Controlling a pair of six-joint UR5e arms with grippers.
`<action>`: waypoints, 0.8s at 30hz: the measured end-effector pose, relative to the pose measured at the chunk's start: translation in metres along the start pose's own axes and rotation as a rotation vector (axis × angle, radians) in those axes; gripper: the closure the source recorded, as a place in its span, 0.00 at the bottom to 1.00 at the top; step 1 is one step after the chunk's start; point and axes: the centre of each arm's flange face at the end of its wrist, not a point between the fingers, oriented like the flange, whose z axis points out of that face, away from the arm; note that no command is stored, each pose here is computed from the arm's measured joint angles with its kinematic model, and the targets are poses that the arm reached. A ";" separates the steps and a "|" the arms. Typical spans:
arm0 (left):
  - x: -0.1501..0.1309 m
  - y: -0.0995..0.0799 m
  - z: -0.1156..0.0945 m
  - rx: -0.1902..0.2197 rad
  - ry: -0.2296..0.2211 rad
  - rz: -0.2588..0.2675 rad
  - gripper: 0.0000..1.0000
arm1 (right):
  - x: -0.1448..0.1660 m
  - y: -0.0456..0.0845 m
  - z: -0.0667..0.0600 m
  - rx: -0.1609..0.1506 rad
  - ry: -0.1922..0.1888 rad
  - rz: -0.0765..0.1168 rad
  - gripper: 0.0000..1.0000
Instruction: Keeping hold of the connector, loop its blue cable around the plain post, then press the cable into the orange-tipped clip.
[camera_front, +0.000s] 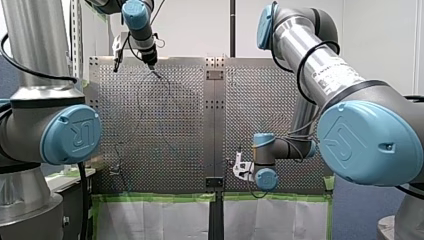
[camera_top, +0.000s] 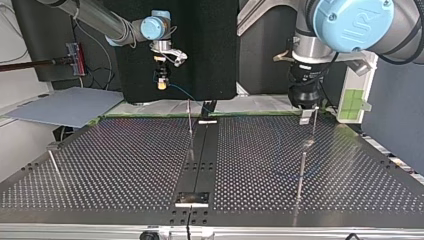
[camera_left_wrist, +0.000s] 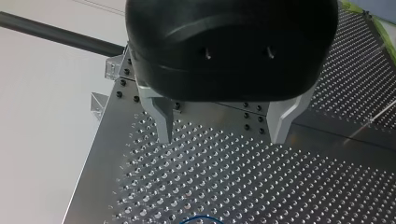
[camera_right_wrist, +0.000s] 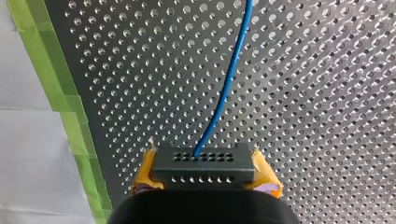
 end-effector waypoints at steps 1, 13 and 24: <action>0.000 0.000 0.000 0.000 0.000 0.000 0.00 | 0.000 0.000 0.000 0.001 0.001 0.000 1.00; 0.000 0.007 -0.003 -0.078 -0.001 0.003 0.00 | 0.000 -0.001 -0.001 0.003 -0.001 0.000 1.00; -0.002 0.020 -0.011 -0.191 -0.002 -0.005 0.00 | -0.001 -0.002 -0.001 0.004 -0.004 -0.002 1.00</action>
